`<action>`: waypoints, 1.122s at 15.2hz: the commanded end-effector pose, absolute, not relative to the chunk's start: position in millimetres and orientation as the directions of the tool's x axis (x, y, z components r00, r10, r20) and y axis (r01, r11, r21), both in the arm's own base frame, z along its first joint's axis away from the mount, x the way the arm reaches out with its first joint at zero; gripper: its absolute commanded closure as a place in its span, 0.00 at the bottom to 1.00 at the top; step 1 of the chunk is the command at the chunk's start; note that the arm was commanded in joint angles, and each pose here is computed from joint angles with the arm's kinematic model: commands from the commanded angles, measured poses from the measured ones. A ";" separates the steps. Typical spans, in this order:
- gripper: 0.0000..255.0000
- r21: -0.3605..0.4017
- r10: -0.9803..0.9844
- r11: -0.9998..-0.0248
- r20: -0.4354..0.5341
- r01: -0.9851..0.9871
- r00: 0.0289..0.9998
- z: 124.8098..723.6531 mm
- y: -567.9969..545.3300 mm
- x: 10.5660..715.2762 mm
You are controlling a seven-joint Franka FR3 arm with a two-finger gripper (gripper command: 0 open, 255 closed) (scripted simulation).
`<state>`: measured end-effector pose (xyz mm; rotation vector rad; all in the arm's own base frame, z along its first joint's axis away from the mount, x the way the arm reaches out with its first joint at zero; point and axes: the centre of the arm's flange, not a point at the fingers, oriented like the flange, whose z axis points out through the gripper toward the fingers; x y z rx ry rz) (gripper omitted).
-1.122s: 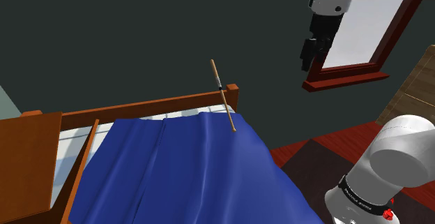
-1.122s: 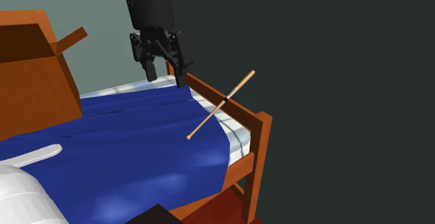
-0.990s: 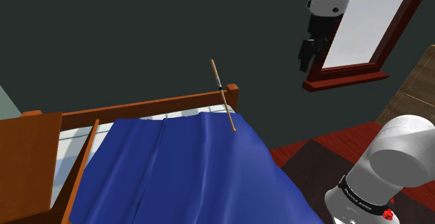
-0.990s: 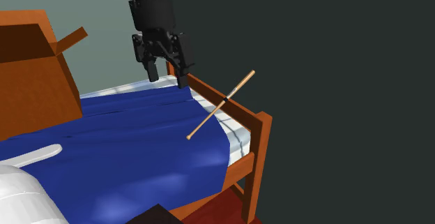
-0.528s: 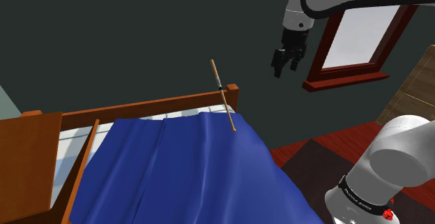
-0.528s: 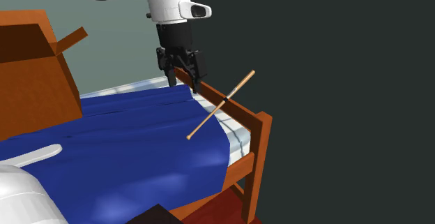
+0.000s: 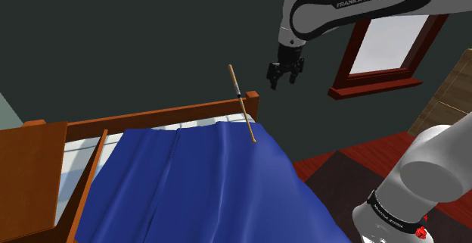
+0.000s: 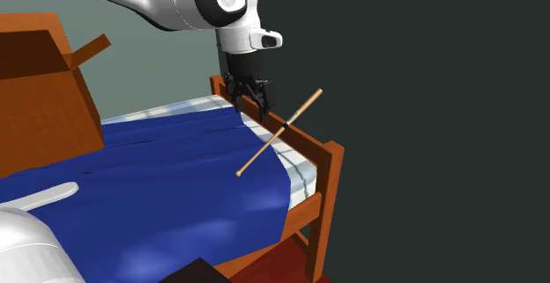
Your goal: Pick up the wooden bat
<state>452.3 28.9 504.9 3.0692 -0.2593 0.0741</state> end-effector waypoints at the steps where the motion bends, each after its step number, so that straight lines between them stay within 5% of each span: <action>1: 0.00 0.048 -0.187 -0.981 0.062 -0.190 0.980 491.7 32.9 474.8; 17: 0.00 -0.015 -0.343 -0.939 0.124 -0.344 0.931 397.4 47.5 652.2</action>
